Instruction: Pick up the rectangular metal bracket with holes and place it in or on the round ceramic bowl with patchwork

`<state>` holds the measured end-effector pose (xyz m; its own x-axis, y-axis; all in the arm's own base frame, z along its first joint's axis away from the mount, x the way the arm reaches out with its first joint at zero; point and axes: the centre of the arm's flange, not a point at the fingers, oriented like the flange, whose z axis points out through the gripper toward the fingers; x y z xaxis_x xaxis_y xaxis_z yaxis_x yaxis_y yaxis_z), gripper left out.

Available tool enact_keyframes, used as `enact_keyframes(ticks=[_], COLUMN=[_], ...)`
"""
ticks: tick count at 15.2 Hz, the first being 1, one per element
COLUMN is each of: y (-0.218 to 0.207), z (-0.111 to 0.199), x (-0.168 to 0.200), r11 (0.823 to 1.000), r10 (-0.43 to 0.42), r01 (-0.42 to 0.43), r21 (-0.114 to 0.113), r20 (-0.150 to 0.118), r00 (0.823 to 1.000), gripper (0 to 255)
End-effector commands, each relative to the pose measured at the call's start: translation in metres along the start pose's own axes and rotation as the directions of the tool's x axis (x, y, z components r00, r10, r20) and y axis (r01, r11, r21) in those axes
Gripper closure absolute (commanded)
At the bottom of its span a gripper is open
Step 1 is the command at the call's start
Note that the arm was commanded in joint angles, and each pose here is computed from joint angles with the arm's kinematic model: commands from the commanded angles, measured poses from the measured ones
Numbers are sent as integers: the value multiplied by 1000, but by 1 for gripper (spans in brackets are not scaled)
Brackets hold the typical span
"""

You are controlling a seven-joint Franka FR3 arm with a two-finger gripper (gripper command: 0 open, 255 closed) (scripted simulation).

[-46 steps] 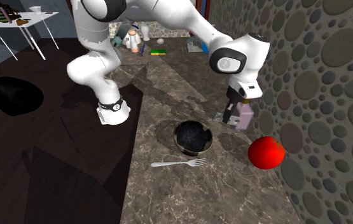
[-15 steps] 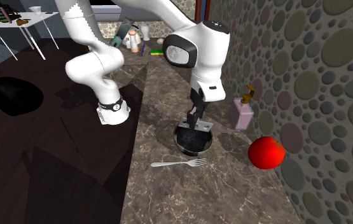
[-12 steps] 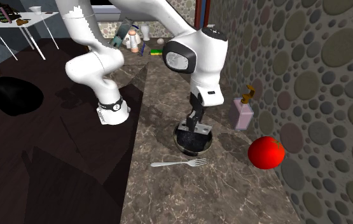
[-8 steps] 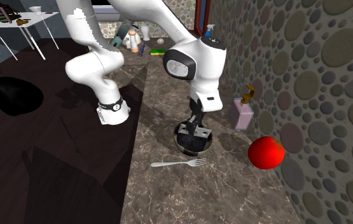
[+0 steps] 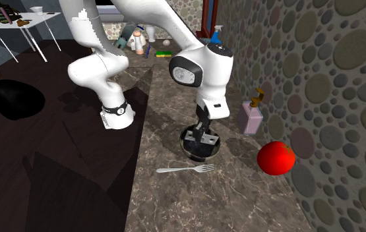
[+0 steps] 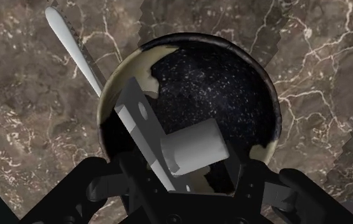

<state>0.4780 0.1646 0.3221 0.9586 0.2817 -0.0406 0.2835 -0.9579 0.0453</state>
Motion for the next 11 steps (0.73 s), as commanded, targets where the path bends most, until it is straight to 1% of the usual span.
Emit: enact_keyframes(ticks=[1, 2, 7, 11], y=[0, 0, 0, 0], z=[0, 0, 0, -50], x=[0, 0, 0, 0], r11=[1000, 1000, 1000, 1000], r10=[0, 0, 0, 0], r01=[0, 0, 0, 0], r21=[0, 0, 0, 0], r20=[0, 0, 0, 0], r00=[1000, 1000, 1000, 1000], gripper=[255, 0, 0, 0])
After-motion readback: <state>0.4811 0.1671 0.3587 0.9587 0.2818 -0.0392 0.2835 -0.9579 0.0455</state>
